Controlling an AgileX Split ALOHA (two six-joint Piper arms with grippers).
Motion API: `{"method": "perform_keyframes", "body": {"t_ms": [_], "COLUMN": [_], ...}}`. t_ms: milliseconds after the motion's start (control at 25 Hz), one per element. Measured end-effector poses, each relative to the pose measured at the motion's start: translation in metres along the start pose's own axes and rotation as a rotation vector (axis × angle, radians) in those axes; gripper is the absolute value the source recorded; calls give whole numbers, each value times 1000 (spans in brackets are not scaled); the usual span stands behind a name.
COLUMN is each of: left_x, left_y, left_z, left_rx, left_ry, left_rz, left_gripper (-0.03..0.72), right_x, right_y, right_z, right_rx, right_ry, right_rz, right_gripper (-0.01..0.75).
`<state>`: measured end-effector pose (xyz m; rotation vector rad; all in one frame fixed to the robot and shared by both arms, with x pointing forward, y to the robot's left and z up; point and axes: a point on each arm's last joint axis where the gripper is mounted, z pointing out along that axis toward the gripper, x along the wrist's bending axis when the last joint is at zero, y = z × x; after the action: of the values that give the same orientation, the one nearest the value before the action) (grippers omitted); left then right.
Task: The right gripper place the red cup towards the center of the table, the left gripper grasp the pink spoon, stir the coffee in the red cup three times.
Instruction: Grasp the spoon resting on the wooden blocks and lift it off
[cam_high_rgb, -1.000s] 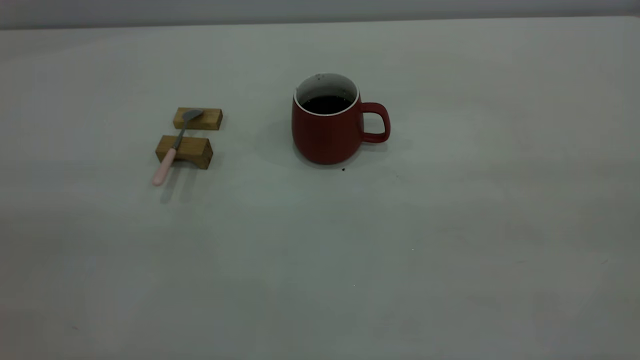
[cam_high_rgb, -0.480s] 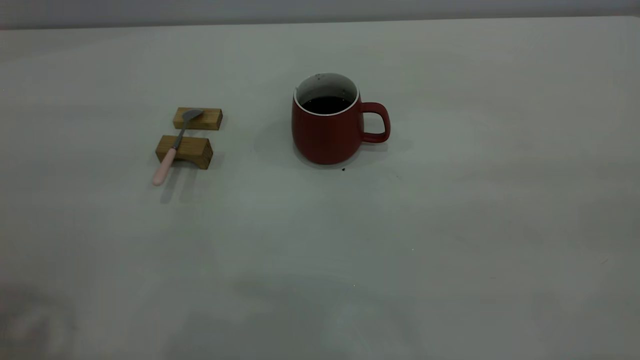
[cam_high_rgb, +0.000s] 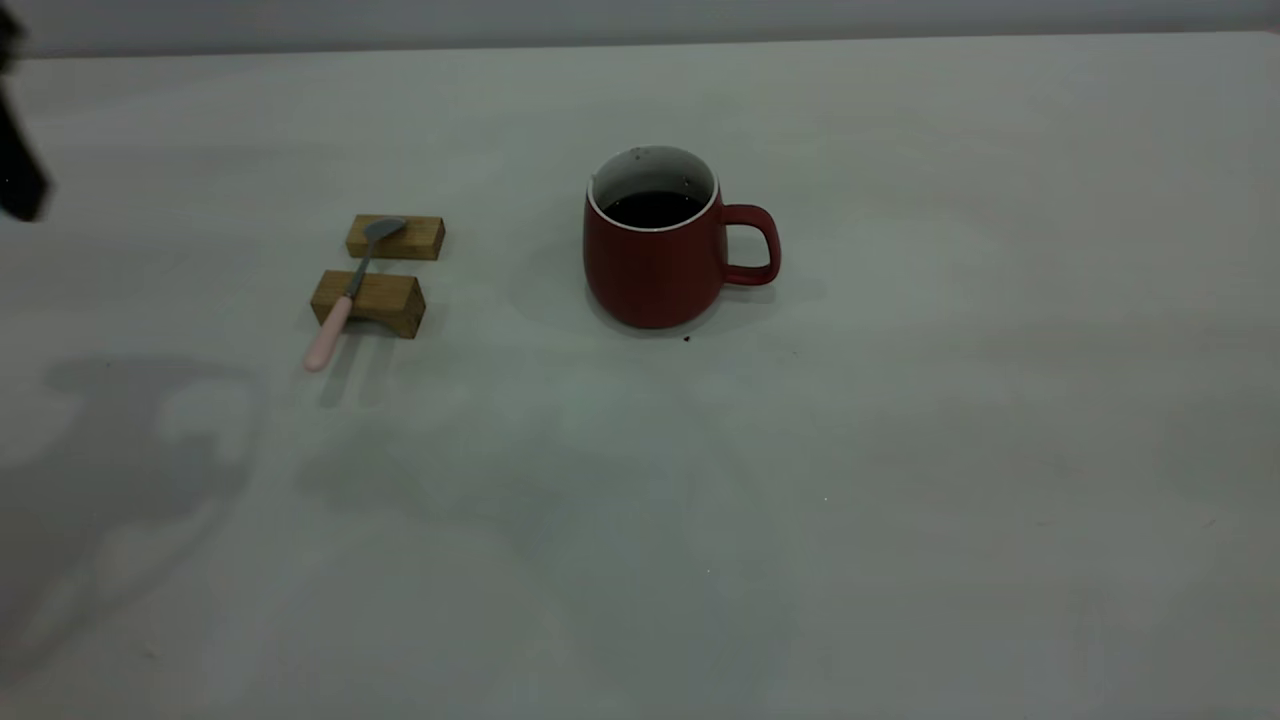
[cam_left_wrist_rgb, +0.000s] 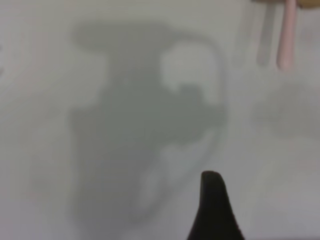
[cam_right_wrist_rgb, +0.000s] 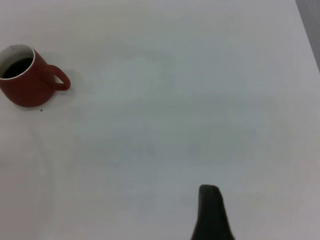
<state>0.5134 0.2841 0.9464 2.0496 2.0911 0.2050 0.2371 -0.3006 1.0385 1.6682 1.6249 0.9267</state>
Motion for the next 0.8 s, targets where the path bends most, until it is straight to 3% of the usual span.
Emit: {"method": "perform_keyframes", "body": {"t_ms": [440, 800], "left_x": [-45, -53], "left_y": [41, 52], "left_z": [100, 148], "left_rx": [90, 135], "left_ry": [-12, -3], "left_rz": [35, 3], "left_gripper": [593, 593], "right_x": [0, 0], "right_y": [0, 0], "right_z": [0, 0], "right_rx": [0, 0], "right_ry": [0, 0], "right_rz": [0, 0], "right_gripper": [587, 587]}}
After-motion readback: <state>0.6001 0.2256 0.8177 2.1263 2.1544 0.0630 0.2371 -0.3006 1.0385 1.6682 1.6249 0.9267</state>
